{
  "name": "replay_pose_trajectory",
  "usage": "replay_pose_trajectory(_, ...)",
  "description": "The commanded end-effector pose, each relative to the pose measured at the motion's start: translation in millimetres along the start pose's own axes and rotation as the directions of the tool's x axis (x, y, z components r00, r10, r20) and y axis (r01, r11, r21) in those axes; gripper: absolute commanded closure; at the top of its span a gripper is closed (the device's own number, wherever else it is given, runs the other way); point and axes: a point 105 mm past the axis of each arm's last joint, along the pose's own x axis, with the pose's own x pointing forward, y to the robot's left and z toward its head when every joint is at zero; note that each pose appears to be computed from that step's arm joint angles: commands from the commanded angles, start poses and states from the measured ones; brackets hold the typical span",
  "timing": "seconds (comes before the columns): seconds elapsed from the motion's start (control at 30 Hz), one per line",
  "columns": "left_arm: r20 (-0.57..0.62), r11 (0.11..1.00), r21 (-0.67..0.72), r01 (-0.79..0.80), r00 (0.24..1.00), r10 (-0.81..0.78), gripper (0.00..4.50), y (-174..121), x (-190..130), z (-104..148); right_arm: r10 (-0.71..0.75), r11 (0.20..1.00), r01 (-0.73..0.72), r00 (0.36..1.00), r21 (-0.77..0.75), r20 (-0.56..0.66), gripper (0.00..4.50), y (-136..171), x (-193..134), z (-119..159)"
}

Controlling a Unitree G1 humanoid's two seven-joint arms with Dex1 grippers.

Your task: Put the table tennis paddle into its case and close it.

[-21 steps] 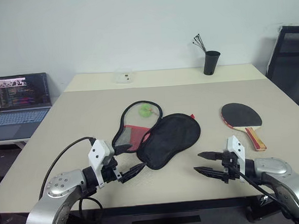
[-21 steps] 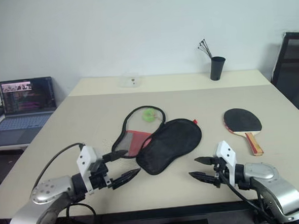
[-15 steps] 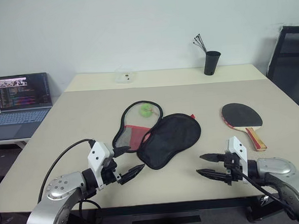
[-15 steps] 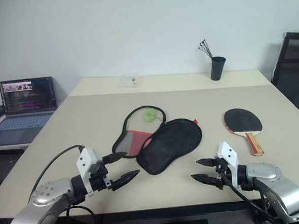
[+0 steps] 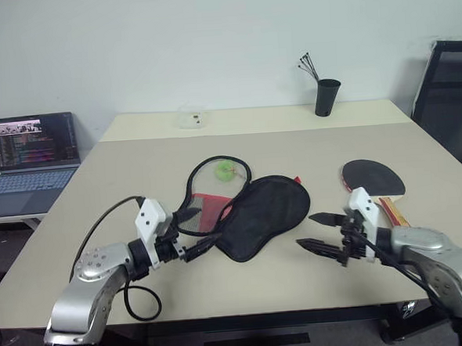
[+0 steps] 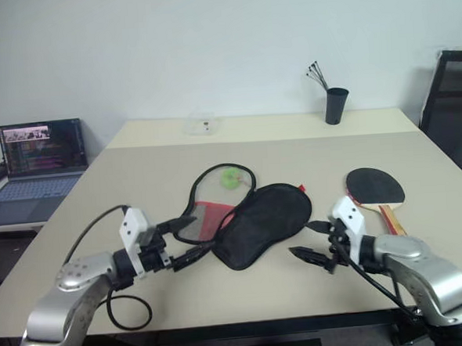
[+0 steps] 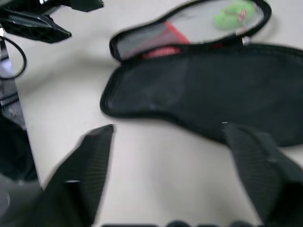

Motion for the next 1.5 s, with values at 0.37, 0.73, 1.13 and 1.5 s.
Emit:
replay_pose_trajectory(0.37,-0.002,0.985,0.048,0.166,0.986,-0.166,0.00,24.5,-10.6,33.5,-0.238,0.958,0.252,0.965,0.137,-0.111,0.06,-39.6,11.9,-5.2)
replay_pose_trajectory(0.73,-0.051,0.968,0.040,0.247,0.968,-0.245,0.00,29.2,-19.7,42.8,-0.280,0.874,0.312,0.950,0.374,-0.138,0.06,-44.5,44.6,-16.0)
replay_pose_trajectory(1.13,-0.051,0.970,0.050,0.238,0.971,-0.235,0.00,26.6,-18.4,41.0,-0.183,0.834,0.208,0.978,0.511,-0.098,0.06,-24.5,70.8,-1.1)
replay_pose_trajectory(1.5,-0.044,0.970,0.051,0.239,0.971,-0.237,0.00,22.5,-16.2,38.2,-0.212,0.797,0.208,0.975,0.568,-0.061,1.35,-22.5,89.3,8.1)
